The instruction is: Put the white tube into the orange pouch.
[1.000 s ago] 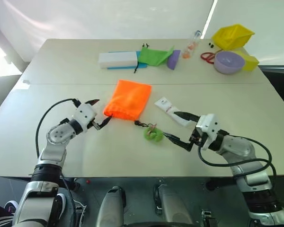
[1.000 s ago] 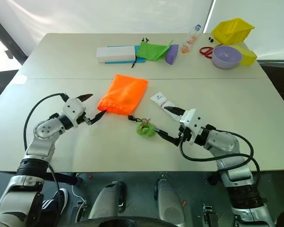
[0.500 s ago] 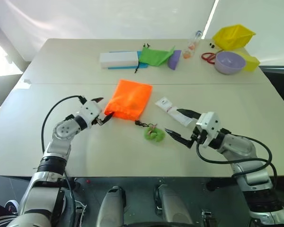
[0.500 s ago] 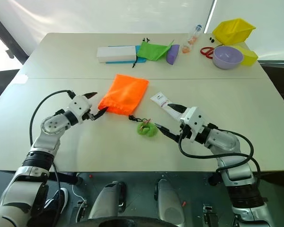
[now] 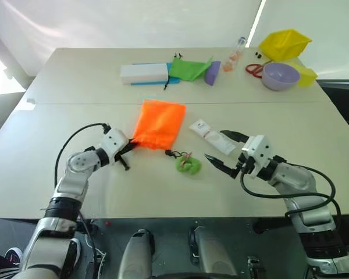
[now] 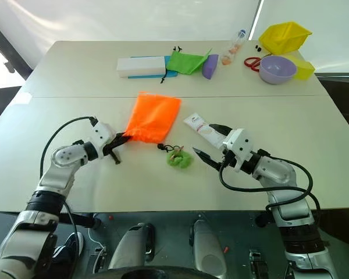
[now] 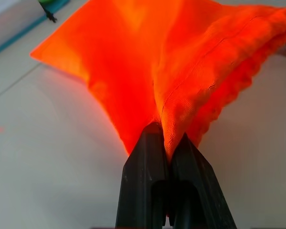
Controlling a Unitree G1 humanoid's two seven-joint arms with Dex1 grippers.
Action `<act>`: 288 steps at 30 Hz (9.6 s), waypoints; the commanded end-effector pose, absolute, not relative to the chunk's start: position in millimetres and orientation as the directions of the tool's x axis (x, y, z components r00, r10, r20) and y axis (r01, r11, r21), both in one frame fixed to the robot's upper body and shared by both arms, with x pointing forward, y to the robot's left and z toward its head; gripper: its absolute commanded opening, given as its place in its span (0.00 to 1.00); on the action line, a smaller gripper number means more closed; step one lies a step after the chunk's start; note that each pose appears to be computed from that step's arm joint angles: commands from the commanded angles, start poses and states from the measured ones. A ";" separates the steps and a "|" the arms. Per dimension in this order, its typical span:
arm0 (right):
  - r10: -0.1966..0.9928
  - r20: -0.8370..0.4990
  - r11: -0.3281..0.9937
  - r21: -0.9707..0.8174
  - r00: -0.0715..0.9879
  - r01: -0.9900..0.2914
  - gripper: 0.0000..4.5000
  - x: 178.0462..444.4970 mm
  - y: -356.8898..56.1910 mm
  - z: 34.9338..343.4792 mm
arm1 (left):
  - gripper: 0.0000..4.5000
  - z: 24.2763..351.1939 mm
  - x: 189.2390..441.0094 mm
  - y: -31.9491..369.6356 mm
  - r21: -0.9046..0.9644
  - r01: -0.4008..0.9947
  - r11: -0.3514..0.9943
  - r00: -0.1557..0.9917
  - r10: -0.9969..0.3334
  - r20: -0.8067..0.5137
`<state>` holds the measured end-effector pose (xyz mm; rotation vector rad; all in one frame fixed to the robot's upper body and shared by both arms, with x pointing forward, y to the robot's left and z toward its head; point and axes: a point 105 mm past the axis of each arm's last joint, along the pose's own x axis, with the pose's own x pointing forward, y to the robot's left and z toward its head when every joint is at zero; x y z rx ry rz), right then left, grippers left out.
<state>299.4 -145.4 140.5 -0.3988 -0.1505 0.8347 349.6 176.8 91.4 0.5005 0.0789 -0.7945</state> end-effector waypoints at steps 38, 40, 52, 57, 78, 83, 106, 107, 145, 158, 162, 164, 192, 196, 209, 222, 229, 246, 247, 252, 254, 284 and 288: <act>0.481 -0.281 0.841 -0.120 0.831 -0.527 1.00 334.3 -189.1 110.0 | 0.01 122.6 313.8 154.4 0.582 0.682 0.443 0.642 -0.743 -0.187; 0.485 -0.284 0.841 -0.110 0.827 -0.531 1.00 335.0 -188.3 109.7 | 0.01 119.4 312.9 156.3 0.576 0.683 0.449 0.646 -0.740 -0.189; 0.501 -0.246 0.839 -0.099 0.830 -0.536 0.41 337.6 -183.9 115.6 | 0.00 115.3 316.5 167.6 0.534 0.662 0.526 0.692 -0.703 -0.164; 0.590 -0.196 0.785 -0.086 0.783 -0.613 0.41 318.4 -180.0 140.2 | 0.00 124.7 322.4 166.8 0.497 0.652 0.573 0.708 -0.694 -0.130; 0.785 -0.300 0.578 0.039 0.542 -0.815 0.41 260.3 -85.7 99.7 | 0.00 140.8 321.4 151.6 0.485 0.688 0.540 0.670 -0.730 -0.137; 0.791 -0.223 0.598 0.087 0.569 -0.797 0.41 263.6 -78.9 110.3 | 0.00 140.7 316.7 149.1 0.477 0.705 0.524 0.654 -0.740 -0.154; 0.697 -0.247 0.704 0.052 0.674 -0.708 0.41 298.6 -54.6 111.1 | 0.00 124.8 307.7 123.8 0.363 0.780 0.510 0.591 -0.791 -0.158; 0.682 -0.236 0.721 0.056 0.692 -0.691 0.41 304.0 -53.8 113.3 | 0.00 124.0 307.4 123.5 0.366 0.782 0.504 0.587 -0.793 -0.162; 0.645 -0.359 0.740 0.076 0.674 -0.668 0.41 344.5 14.0 94.5 | 0.00 128.6 320.3 141.3 0.359 0.729 0.583 0.654 -0.749 -0.111; 0.684 -0.327 0.721 0.167 0.652 -0.673 0.41 348.2 23.6 99.6 | 0.00 130.5 317.9 133.6 0.354 0.740 0.572 0.642 -0.758 -0.118; 0.689 -0.328 0.716 0.175 0.646 -0.675 0.84 346.6 23.6 98.6 | 0.00 133.2 317.9 131.8 0.355 0.738 0.574 0.643 -0.757 -0.113; 0.702 -0.325 0.702 0.173 0.633 -0.690 0.99 344.5 24.8 100.6 | 0.00 133.4 317.6 132.1 0.356 0.738 0.574 0.644 -0.756 -0.116; 0.709 -0.281 0.610 -0.217 0.647 -0.762 0.99 330.8 -75.6 138.2 | 0.00 122.1 311.8 196.7 0.470 0.740 0.481 0.639 -0.721 -0.268; 0.711 -0.333 0.588 -0.201 0.619 -0.784 0.99 330.1 -71.5 114.4 | 0.00 118.8 314.6 201.6 0.475 0.734 0.485 0.648 -0.710 -0.275; 0.685 -0.321 0.653 -0.126 0.653 -0.747 0.49 341.8 -70.9 101.7 | 0.00 109.9 315.2 209.2 0.472 0.720 0.508 0.669 -0.689 -0.279; 0.743 -0.253 0.599 -0.162 0.620 -0.784 0.00 322.3 -83.5 127.7 | 0.36 114.5 308.5 204.0 0.300 0.806 0.510 0.583 -0.772 -0.253; 0.746 -0.286 0.590 -0.132 0.601 -0.796 0.00 310.7 -90.4 120.2 | 0.83 142.9 299.0 189.3 0.233 0.863 0.449 0.489 -0.858 -0.156; 0.666 -0.317 0.649 -0.200 0.676 -0.734 0.00 315.2 -114.0 112.9 | 0.83 169.4 337.5 123.4 0.195 0.943 0.269 0.294 -0.949 -0.114; 0.659 -0.317 0.645 -0.229 0.682 -0.730 0.00 314.9 -115.6 112.8 | 0.83 168.6 339.8 115.7 0.170 0.953 0.252 0.273 -0.955 -0.118; 0.660 -0.267 0.650 -0.267 0.703 -0.711 0.00 316.1 -115.4 118.3 | 0.83 146.3 350.7 90.6 0.099 0.981 0.168 0.188 -0.953 -0.240; 0.653 -0.242 0.664 -0.274 0.718 -0.696 0.00 319.1 -113.1 121.5 | 0.83 136.1 349.5 84.4 0.012 0.991 0.130 0.128 -0.943 -0.308; 0.644 -0.213 0.683 -0.274 0.735 -0.677 0.00 316.6 -104.8 118.1 | 0.43 118.3 363.3 66.5 0.115 0.993 0.035 0.090 -0.847 -0.525; 0.647 -0.212 0.680 -0.274 0.732 -0.680 0.00 316.9 -104.0 119.1 | 0.43 120.5 363.4 66.2 0.096 0.994 0.048 0.090 -0.855 -0.510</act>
